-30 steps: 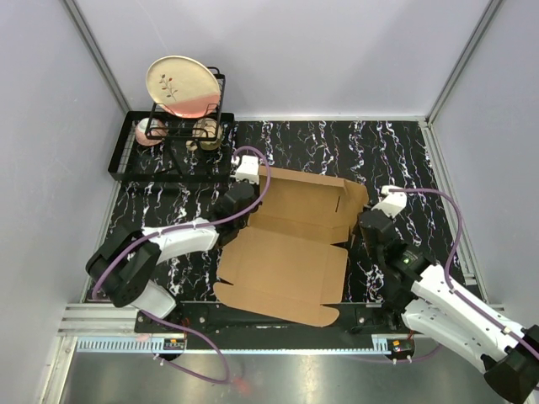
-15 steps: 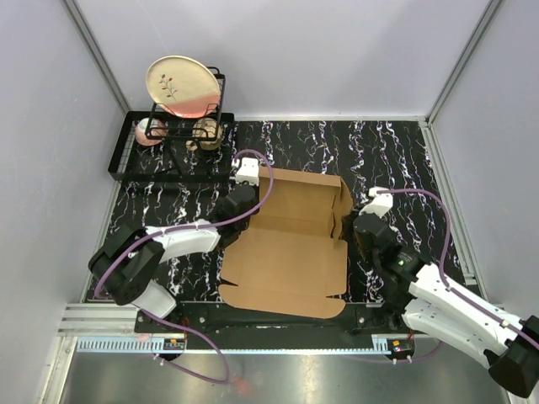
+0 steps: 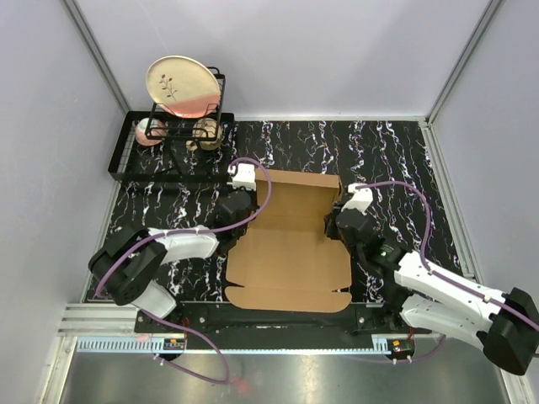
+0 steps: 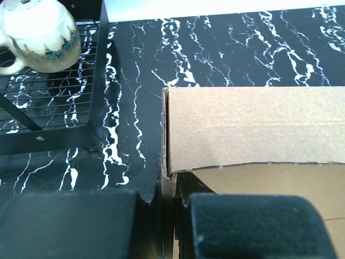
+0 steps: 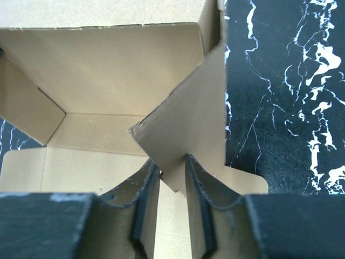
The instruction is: Fold the paper box
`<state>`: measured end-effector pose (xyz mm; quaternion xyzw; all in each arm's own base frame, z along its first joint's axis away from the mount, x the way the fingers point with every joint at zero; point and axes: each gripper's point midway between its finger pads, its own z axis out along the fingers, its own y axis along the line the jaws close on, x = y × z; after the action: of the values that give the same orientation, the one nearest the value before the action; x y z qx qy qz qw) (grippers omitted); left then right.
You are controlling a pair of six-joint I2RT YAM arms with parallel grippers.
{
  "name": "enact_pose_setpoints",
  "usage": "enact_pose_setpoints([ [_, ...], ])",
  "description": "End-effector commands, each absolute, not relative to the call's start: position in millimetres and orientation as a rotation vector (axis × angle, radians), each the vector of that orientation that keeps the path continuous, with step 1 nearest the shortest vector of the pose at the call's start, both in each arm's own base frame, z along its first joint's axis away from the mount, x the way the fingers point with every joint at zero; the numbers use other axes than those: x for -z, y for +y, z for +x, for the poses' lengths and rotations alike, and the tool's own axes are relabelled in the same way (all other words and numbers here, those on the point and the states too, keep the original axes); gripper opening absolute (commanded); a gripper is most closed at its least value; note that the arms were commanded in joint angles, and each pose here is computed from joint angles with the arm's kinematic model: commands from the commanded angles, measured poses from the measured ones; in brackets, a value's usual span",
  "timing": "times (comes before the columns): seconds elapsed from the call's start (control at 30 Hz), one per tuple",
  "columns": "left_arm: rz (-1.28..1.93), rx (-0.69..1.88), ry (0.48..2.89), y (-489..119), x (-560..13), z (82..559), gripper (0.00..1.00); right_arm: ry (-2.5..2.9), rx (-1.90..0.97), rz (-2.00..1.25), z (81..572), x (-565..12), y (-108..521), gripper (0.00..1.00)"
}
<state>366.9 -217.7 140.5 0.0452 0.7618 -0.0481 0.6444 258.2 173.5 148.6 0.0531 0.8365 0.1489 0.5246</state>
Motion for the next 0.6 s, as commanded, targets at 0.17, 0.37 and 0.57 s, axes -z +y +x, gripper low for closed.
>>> enact_pose_setpoints([
  [0.17, 0.088, 0.306, 1.542, -240.6, -182.7, 360.2, 0.0, 1.97, -0.355, 0.066, 251.2, -176.3, 168.9, 0.51],
  [0.37, 0.092, 0.285, 1.553, -238.6, -177.6, 361.0, 0.0, 1.867, -0.337, 0.072, 241.6, -215.9, 142.8, 0.6],
  [0.57, 0.094, 0.258, 1.567, -237.1, -175.2, 363.1, 0.0, 1.776, -0.345, 0.109, 230.7, -253.4, 119.6, 0.63],
])
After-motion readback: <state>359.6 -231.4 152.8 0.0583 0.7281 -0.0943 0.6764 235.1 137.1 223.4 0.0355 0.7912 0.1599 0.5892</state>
